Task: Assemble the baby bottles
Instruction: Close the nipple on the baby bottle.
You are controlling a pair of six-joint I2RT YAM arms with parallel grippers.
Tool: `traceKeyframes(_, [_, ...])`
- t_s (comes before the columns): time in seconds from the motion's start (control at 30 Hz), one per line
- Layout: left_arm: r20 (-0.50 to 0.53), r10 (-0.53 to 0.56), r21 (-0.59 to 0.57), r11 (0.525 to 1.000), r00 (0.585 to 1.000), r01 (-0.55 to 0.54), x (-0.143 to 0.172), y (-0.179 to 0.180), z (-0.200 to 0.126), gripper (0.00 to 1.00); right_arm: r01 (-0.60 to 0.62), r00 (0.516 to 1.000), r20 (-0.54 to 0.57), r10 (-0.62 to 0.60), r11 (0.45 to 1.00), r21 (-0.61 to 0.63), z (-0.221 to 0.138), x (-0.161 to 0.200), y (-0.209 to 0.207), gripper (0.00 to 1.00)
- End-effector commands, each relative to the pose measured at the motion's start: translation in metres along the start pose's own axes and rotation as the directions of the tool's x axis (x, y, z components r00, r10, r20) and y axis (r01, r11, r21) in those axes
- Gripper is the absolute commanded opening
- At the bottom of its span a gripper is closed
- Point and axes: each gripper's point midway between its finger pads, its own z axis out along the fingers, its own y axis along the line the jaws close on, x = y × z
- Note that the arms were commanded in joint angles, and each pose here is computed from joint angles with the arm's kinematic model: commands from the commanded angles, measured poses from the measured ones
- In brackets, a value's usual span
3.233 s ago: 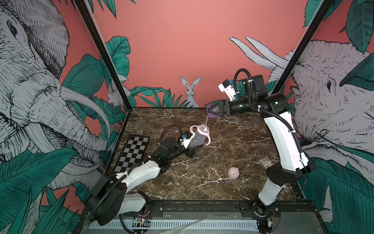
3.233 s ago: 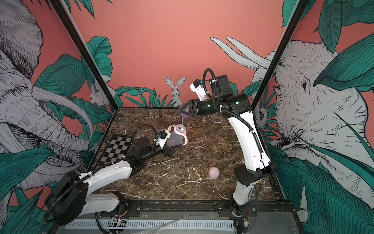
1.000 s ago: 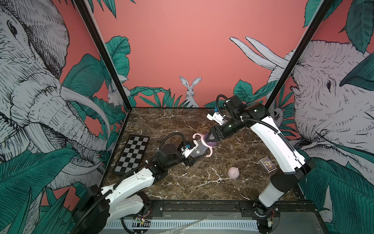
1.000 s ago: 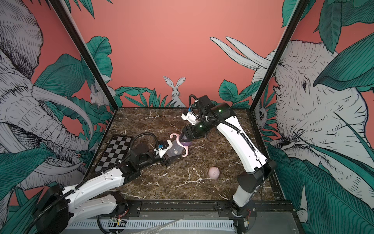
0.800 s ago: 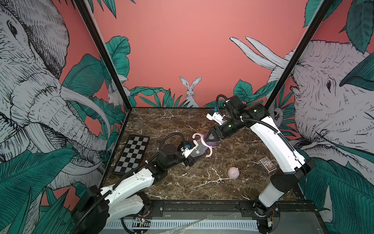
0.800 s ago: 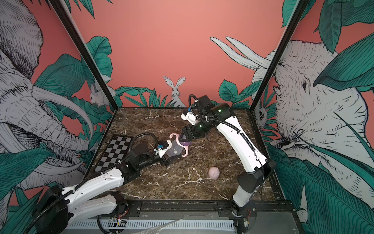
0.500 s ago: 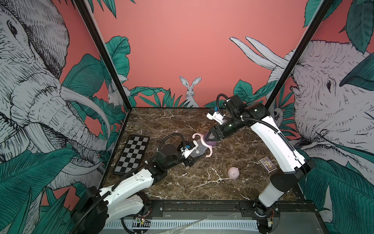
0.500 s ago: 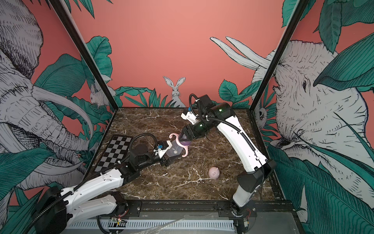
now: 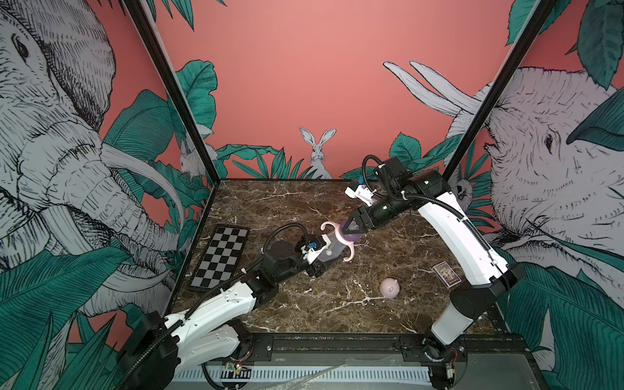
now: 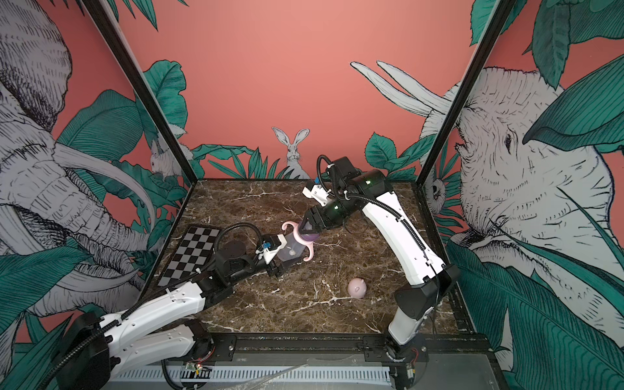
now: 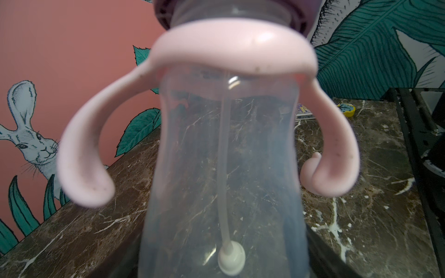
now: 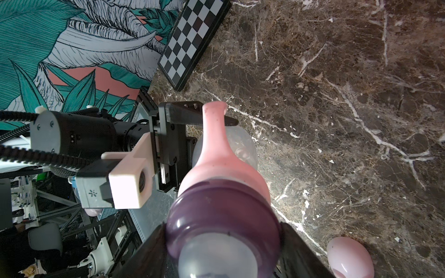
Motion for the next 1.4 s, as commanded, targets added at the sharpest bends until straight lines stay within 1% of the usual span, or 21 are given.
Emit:
traceKeyframes(0.0, [0.071, 0.050, -0.028, 0.998, 0.996, -0.049, -0.022, 0.005, -0.003, 0.54, -0.001, 0.999, -0.037, -0.001, 0.999, -0.032, 0.004, 0.007, 0.002, 0.57])
traceKeyframes(0.13, [0.068, 0.068, -0.043, 0.997, 0.995, -0.065, -0.022, 0.007, -0.004, 0.54, -0.012, 0.998, -0.057, 0.010, 0.999, -0.043, 0.009, 0.011, 0.001, 0.58])
traceKeyframes(0.23, [0.063, 0.084, -0.054, 0.995, 0.994, -0.081, -0.021, 0.009, -0.004, 0.54, -0.021, 0.997, -0.069, 0.019, 0.999, -0.027, 0.010, 0.014, -0.002, 0.59])
traceKeyframes(0.3, [0.062, 0.089, -0.059, 0.995, 0.994, -0.085, -0.022, 0.011, -0.003, 0.54, -0.044, 0.996, -0.076, 0.041, 0.998, -0.040, 0.014, 0.013, -0.003, 0.59])
traceKeyframes(0.37, [0.058, 0.089, -0.067, 0.994, 0.994, -0.085, -0.021, 0.012, -0.001, 0.54, -0.078, 0.994, -0.082, 0.076, 0.997, -0.027, 0.018, 0.011, -0.007, 0.58])
traceKeyframes(0.57, [0.058, 0.091, -0.118, 0.989, 0.994, -0.084, -0.022, 0.022, 0.003, 0.54, -0.160, 0.987, -0.018, 0.160, 0.987, -0.010, 0.020, 0.000, -0.011, 0.58])
traceKeyframes(0.63, [0.057, 0.109, -0.134, 0.986, 0.992, -0.101, -0.022, 0.022, 0.004, 0.54, -0.184, 0.983, -0.010, 0.184, 0.982, -0.036, 0.025, -0.003, -0.010, 0.59])
traceKeyframes(0.77, [0.066, 0.151, -0.213, 0.968, 0.986, -0.134, -0.025, 0.030, 0.001, 0.54, -0.230, 0.973, -0.002, 0.230, 0.971, -0.070, 0.034, -0.007, -0.011, 0.58])
traceKeyframes(0.83, [0.060, 0.178, -0.251, 0.955, 0.982, -0.158, -0.026, 0.034, -0.001, 0.54, -0.258, 0.966, -0.001, 0.258, 0.965, -0.053, 0.037, -0.009, -0.017, 0.58])
traceKeyframes(0.9, [0.056, 0.196, -0.282, 0.944, 0.979, -0.173, -0.027, 0.037, -0.004, 0.54, -0.304, 0.952, 0.013, 0.304, 0.952, -0.034, 0.042, -0.012, -0.024, 0.57])
traceKeyframes(0.97, [0.050, 0.209, -0.304, 0.935, 0.977, -0.184, -0.028, 0.040, -0.004, 0.53, -0.341, 0.939, 0.029, 0.343, 0.939, -0.046, 0.047, -0.016, -0.027, 0.57])
traceKeyframes(1.0, [0.046, 0.214, -0.320, 0.929, 0.976, -0.188, -0.028, 0.041, -0.004, 0.53, -0.371, 0.927, 0.055, 0.372, 0.928, -0.030, 0.048, -0.019, -0.033, 0.57])
traceKeyframes(1.07, [0.048, 0.221, -0.341, 0.920, 0.974, -0.192, -0.029, 0.044, -0.005, 0.53, -0.422, 0.899, 0.096, 0.428, 0.903, -0.082, 0.052, -0.026, -0.031, 0.56])
traceKeyframes(1.17, [0.039, 0.220, -0.371, 0.909, 0.975, -0.191, -0.028, 0.049, -0.004, 0.52, -0.449, 0.875, 0.164, 0.456, 0.890, -0.076, 0.049, -0.033, -0.035, 0.56])
traceKeyframes(1.23, [0.043, 0.212, -0.378, 0.908, 0.976, -0.181, -0.030, 0.051, -0.003, 0.52, -0.457, 0.868, 0.168, 0.468, 0.884, -0.099, 0.051, -0.035, -0.034, 0.55])
traceKeyframes(1.3, [0.063, 0.208, -0.376, 0.911, 0.976, -0.170, -0.035, 0.050, -0.002, 0.52, -0.487, 0.849, 0.153, 0.505, 0.862, -0.144, 0.062, -0.036, -0.035, 0.56])
traceKeyframes(1.37, [0.061, 0.219, -0.389, 0.904, 0.974, -0.179, -0.036, 0.050, -0.002, 0.52, -0.519, 0.827, 0.141, 0.543, 0.836, -0.176, 0.071, -0.037, -0.037, 0.55])
